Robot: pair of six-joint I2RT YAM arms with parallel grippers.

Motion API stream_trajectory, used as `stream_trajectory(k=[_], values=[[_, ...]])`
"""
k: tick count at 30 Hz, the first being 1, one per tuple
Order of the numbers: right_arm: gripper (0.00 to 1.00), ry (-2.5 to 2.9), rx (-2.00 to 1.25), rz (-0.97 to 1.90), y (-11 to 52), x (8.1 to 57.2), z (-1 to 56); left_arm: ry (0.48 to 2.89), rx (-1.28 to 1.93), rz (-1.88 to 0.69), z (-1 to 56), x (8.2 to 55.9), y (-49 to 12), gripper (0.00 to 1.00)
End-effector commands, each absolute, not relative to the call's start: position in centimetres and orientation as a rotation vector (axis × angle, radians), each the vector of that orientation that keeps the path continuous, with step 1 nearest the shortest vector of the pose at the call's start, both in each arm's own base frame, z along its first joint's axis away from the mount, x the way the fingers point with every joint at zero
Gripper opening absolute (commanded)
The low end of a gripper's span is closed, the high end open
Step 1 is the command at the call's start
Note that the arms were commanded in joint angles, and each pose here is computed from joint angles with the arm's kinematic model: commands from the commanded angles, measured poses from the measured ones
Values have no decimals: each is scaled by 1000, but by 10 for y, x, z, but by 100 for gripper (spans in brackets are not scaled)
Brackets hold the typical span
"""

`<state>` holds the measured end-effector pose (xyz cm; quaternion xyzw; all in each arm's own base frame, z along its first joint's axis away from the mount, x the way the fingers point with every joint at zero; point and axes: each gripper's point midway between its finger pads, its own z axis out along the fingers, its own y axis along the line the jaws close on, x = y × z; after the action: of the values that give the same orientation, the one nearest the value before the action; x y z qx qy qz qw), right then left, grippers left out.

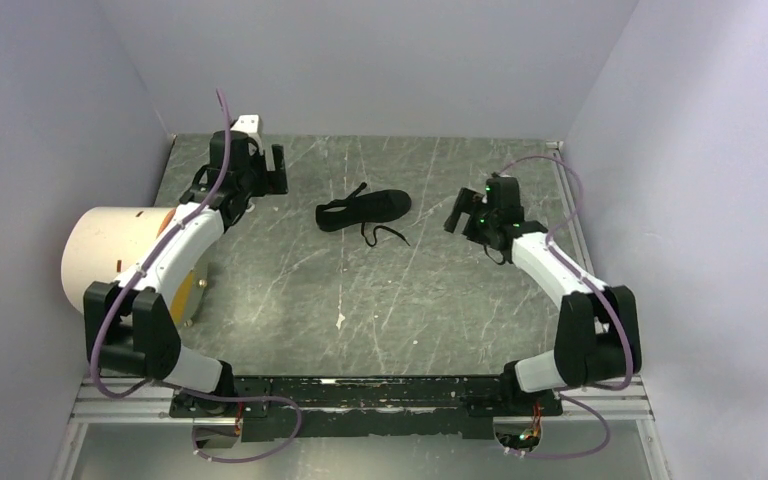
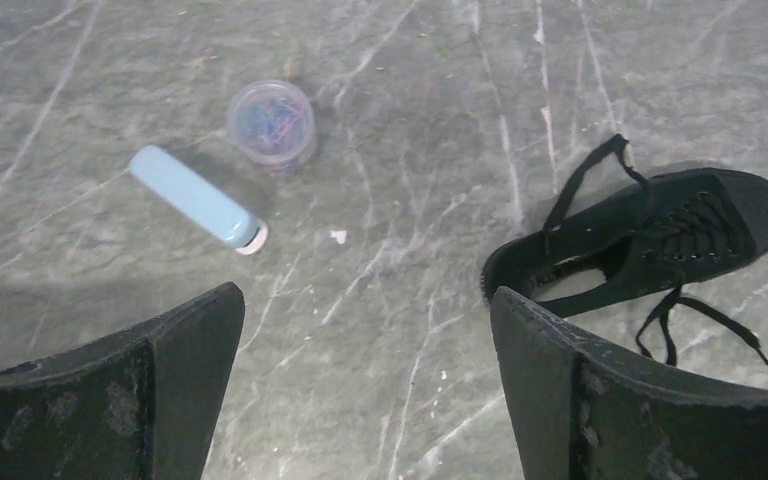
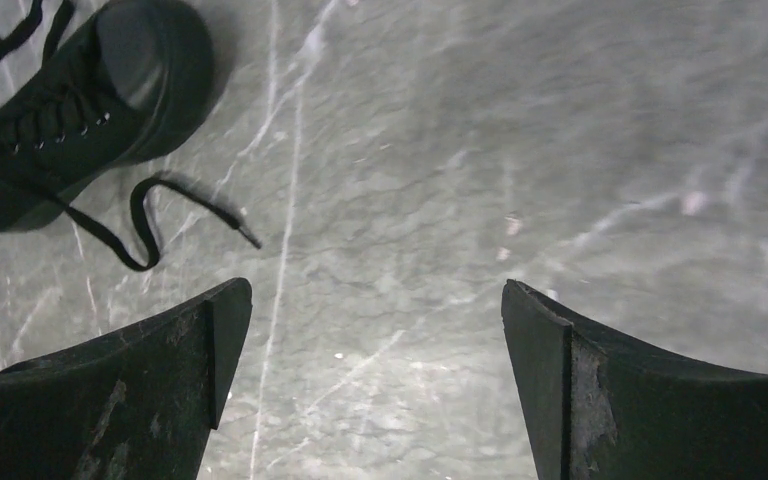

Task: Tie the shoes

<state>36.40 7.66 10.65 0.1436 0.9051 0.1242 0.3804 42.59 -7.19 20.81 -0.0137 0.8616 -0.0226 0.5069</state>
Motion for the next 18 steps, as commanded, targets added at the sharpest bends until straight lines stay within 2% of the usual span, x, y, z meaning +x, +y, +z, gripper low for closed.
stream_trajectory(k=[1,6,10,14,18], values=[[100,2333,226,446,125,378,111,2080,101,-257,214,439,-101,97],[96,2412,19,714,191,373,104,2176,280,-452,192,454,-135,97],[93,2484,-97,820,224,369,92,2260,385,-626,163,466,-161,97],[84,2564,-195,806,241,379,76,2358,404,-735,122,477,-180,96],[79,2643,-319,578,243,396,44,2412,402,-790,95,483,-190,94]])
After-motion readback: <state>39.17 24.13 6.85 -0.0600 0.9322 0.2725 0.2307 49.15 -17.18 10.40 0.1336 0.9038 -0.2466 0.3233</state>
